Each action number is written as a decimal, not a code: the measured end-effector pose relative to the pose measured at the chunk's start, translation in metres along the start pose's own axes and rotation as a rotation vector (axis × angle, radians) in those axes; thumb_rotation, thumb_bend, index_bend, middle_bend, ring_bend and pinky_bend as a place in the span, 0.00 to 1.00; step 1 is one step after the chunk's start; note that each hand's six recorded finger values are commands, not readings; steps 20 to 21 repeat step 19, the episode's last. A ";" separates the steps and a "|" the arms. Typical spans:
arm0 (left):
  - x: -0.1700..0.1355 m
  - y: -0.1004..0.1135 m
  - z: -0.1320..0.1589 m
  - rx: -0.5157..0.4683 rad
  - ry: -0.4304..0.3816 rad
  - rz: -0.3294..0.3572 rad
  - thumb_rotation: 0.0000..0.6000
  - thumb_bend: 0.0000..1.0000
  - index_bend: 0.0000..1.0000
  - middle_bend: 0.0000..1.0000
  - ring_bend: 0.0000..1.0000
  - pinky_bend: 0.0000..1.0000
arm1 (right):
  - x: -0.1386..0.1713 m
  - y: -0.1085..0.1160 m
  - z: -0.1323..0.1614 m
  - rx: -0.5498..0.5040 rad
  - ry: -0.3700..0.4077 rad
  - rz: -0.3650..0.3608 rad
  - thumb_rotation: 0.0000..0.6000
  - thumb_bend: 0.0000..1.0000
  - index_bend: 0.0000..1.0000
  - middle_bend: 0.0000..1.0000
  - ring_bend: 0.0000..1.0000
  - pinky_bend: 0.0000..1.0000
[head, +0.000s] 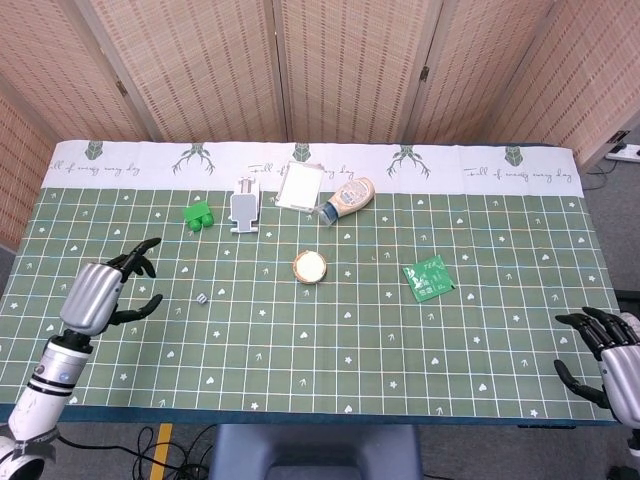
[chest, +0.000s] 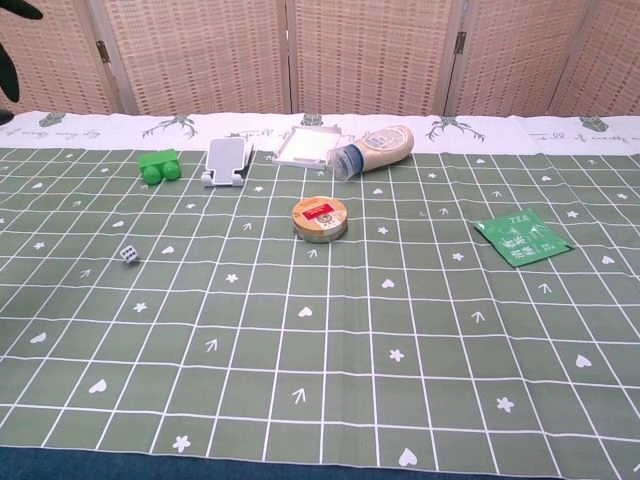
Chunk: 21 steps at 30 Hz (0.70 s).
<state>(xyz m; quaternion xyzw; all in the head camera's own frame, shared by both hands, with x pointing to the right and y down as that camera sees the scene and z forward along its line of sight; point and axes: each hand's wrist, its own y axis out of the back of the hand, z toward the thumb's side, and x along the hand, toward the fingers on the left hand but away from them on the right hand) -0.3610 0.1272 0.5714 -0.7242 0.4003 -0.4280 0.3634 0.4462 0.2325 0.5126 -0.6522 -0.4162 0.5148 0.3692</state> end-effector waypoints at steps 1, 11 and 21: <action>-0.002 0.000 -0.003 0.008 0.012 -0.006 1.00 0.31 0.17 0.51 0.46 0.75 | 0.000 0.001 0.000 0.001 0.001 -0.001 1.00 0.25 0.28 0.30 0.19 0.21; -0.035 0.000 -0.038 0.140 0.165 -0.099 1.00 0.31 0.20 0.42 0.39 0.60 | -0.003 0.000 0.002 0.009 0.000 0.018 1.00 0.25 0.28 0.30 0.19 0.21; -0.071 0.014 -0.062 0.223 0.297 -0.045 1.00 0.31 0.21 0.42 0.39 0.58 | -0.006 0.000 0.004 0.005 0.017 0.027 1.00 0.25 0.28 0.30 0.19 0.21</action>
